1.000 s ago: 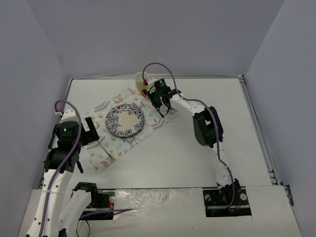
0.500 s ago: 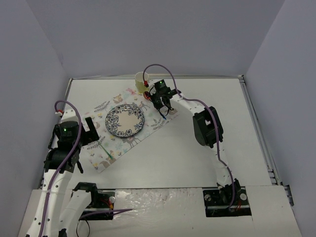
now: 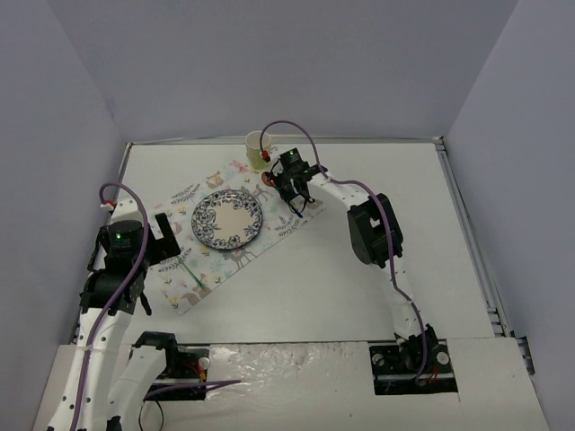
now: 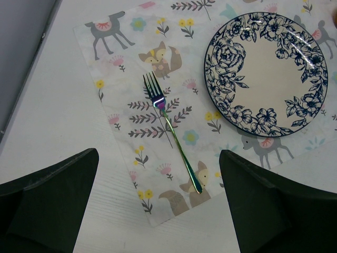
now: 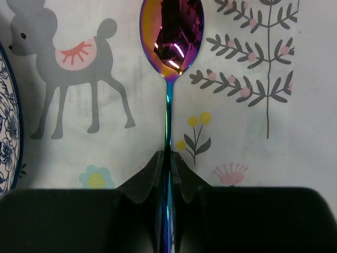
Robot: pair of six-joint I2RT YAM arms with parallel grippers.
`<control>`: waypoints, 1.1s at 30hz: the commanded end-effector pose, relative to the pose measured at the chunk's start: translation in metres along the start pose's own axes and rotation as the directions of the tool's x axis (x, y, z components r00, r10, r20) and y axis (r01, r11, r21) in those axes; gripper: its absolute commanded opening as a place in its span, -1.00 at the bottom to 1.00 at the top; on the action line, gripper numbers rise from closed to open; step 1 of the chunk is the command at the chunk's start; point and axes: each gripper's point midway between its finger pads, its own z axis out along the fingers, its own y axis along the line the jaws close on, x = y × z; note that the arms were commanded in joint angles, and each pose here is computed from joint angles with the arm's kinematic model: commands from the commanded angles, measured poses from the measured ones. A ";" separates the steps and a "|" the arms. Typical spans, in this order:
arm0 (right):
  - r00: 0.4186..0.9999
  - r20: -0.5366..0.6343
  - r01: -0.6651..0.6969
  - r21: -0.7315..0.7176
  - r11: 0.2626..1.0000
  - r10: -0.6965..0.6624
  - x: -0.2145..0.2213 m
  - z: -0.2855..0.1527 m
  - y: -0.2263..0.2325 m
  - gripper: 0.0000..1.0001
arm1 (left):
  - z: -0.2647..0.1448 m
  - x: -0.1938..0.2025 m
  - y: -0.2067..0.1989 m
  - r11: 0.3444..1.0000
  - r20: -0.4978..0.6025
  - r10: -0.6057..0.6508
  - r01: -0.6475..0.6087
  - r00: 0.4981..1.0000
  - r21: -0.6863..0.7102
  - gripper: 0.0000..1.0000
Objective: Set the dinner table for one person
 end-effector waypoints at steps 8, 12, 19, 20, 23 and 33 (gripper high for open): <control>0.987 0.164 -0.003 0.034 0.999 -0.003 -0.061 -0.071 -0.008 -0.04 | 0.000 -0.016 -0.003 1.000 0.052 -0.009 0.008 0.999 0.011 0.94; 0.973 0.228 -0.005 0.083 0.997 -0.014 -0.075 -0.116 -0.015 0.14 | -0.002 -0.019 -0.004 1.000 0.067 -0.011 0.010 0.998 0.018 0.94; 0.882 0.471 -0.129 0.247 0.960 -0.002 -0.091 -0.260 -0.040 0.66 | -0.021 -0.033 -0.001 1.000 0.087 -0.003 0.002 0.996 0.013 0.94; 0.860 0.511 -0.164 0.267 0.950 0.005 -0.091 -0.282 -0.044 0.73 | -0.025 -0.035 0.000 1.000 0.090 -0.002 0.001 0.996 0.014 0.94; 0.795 0.604 -0.299 0.303 0.905 0.060 -0.074 -0.333 -0.055 0.92 | -0.041 -0.044 0.001 1.000 0.115 0.003 -0.006 0.993 0.021 0.94; 0.548 0.829 -0.603 0.299 0.740 0.111 0.001 -0.479 -0.077 1.00 | -0.112 -0.076 0.012 0.998 0.216 0.034 -0.045 0.976 0.046 0.94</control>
